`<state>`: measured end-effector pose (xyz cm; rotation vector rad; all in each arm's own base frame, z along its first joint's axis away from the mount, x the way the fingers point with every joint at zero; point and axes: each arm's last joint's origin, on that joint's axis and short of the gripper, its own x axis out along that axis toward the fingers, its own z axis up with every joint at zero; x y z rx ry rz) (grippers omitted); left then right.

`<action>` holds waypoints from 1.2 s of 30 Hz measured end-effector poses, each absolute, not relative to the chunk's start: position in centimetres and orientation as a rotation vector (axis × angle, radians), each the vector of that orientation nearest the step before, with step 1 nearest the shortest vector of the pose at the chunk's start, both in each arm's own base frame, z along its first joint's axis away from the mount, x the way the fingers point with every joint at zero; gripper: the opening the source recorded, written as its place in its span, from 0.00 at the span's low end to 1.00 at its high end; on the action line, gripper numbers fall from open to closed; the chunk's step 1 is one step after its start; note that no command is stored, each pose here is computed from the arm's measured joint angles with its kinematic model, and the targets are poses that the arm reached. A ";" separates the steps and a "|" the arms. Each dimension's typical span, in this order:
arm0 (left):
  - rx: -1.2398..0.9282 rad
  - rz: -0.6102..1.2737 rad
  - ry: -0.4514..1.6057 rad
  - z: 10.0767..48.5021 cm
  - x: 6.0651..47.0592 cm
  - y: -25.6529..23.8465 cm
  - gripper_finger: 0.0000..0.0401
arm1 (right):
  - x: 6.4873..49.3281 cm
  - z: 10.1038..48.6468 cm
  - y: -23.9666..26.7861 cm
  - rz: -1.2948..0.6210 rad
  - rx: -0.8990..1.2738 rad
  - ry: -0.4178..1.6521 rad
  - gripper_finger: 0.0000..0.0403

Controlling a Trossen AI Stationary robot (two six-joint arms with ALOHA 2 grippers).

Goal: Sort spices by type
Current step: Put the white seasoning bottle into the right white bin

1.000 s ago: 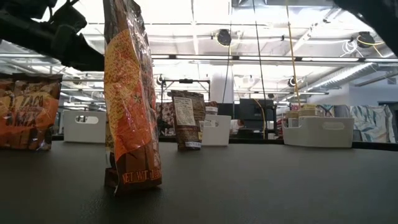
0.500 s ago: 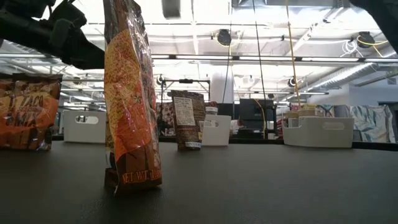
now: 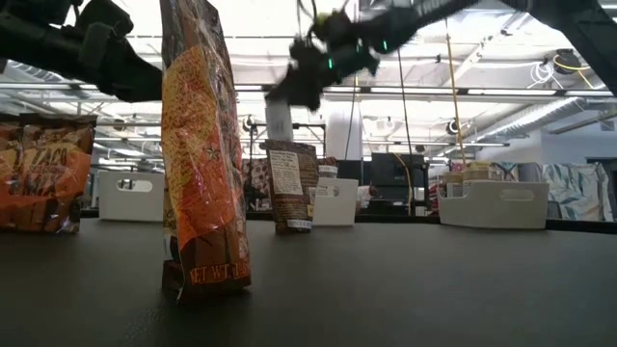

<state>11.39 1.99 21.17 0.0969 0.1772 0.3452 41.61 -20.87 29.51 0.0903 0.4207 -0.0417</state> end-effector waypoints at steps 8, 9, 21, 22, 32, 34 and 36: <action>0.128 0.349 0.118 21.8 11.7 2.1 0.84 | 40.1 24.7 -22.6 -0.146 0.102 0.427 0.50; 0.138 0.351 0.108 21.9 11.8 2.1 0.84 | 39.9 24.3 -22.8 -0.156 0.092 0.433 0.50; 0.182 0.344 0.088 22.1 12.7 2.2 0.84 | 38.8 22.1 -23.5 -0.235 0.058 0.479 0.50; 0.186 0.344 0.086 22.1 12.8 2.2 0.84 | 38.7 22.0 -23.4 -0.234 0.060 0.485 0.50; 0.193 0.341 0.108 21.9 13.2 2.2 0.84 | 37.9 19.2 -22.8 -0.272 0.110 0.479 0.50; 0.192 0.341 0.105 21.9 13.2 2.2 0.84 | 37.8 19.0 -22.7 -0.271 0.113 0.482 0.50; 0.192 0.341 0.103 21.9 13.2 2.2 0.84 | 37.8 18.8 -22.6 -0.268 0.117 0.494 0.50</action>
